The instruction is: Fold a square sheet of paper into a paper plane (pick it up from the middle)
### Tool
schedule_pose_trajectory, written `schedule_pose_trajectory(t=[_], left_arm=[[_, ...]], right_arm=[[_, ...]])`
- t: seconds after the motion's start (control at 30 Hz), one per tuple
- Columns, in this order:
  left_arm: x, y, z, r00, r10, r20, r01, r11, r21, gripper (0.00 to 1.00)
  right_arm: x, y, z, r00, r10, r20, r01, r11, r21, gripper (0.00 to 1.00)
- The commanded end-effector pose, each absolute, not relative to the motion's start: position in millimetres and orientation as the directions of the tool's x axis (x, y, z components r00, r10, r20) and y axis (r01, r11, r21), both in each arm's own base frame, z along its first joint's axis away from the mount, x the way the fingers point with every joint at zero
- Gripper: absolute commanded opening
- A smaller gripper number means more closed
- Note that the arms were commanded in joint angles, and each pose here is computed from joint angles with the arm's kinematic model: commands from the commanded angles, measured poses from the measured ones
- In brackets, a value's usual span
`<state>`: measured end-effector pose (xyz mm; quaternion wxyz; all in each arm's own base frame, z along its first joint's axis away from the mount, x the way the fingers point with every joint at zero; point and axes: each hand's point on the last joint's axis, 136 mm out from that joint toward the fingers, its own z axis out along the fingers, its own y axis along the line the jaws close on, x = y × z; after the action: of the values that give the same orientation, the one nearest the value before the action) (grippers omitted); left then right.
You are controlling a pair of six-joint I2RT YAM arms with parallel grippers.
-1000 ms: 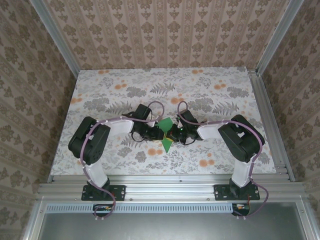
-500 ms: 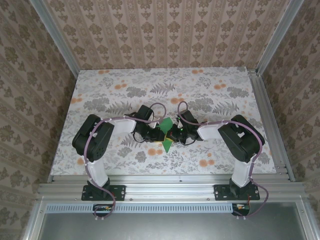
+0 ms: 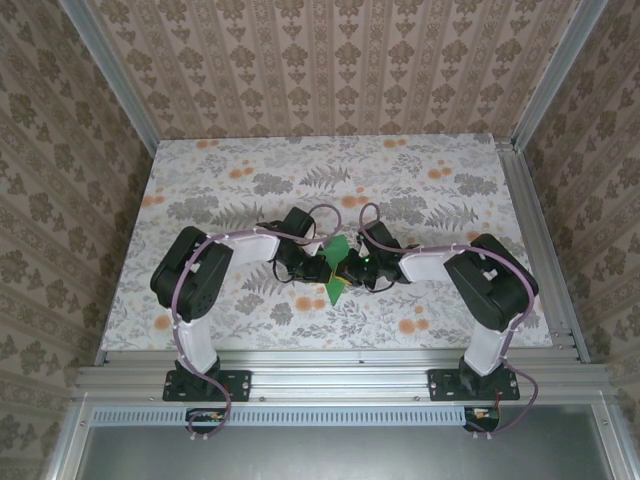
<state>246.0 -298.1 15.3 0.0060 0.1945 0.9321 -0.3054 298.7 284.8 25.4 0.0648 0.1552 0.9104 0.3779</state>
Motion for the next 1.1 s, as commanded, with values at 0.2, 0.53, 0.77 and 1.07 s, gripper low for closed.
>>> schedule_pose_trajectory(t=[0.2, 0.53, 0.77, 1.07], left_arm=[[230, -259, -45, -0.909, 0.417, -0.013, 0.395, 0.850, -0.349, 0.18], [229, -248, -50, -0.898, 0.440, -0.003, 0.423, 0.863, -0.277, 0.17], [224, -240, -55, -0.878, 0.478, 0.025, 0.464, 0.863, -0.201, 0.15], [224, -240, -56, -0.875, 0.483, 0.025, 0.469, 0.860, -0.202, 0.15]], right_arm=[[293, 277, 19, -0.933, 0.360, 0.013, 0.263, 0.655, 0.708, 0.08], [286, 253, -5, -0.932, 0.364, 0.004, 0.293, 0.746, 0.598, 0.07], [297, 238, 3, -0.911, 0.409, -0.050, 0.305, 0.751, 0.585, 0.07], [309, 218, 4, -0.886, 0.457, -0.079, 0.336, 0.749, 0.572, 0.07]])
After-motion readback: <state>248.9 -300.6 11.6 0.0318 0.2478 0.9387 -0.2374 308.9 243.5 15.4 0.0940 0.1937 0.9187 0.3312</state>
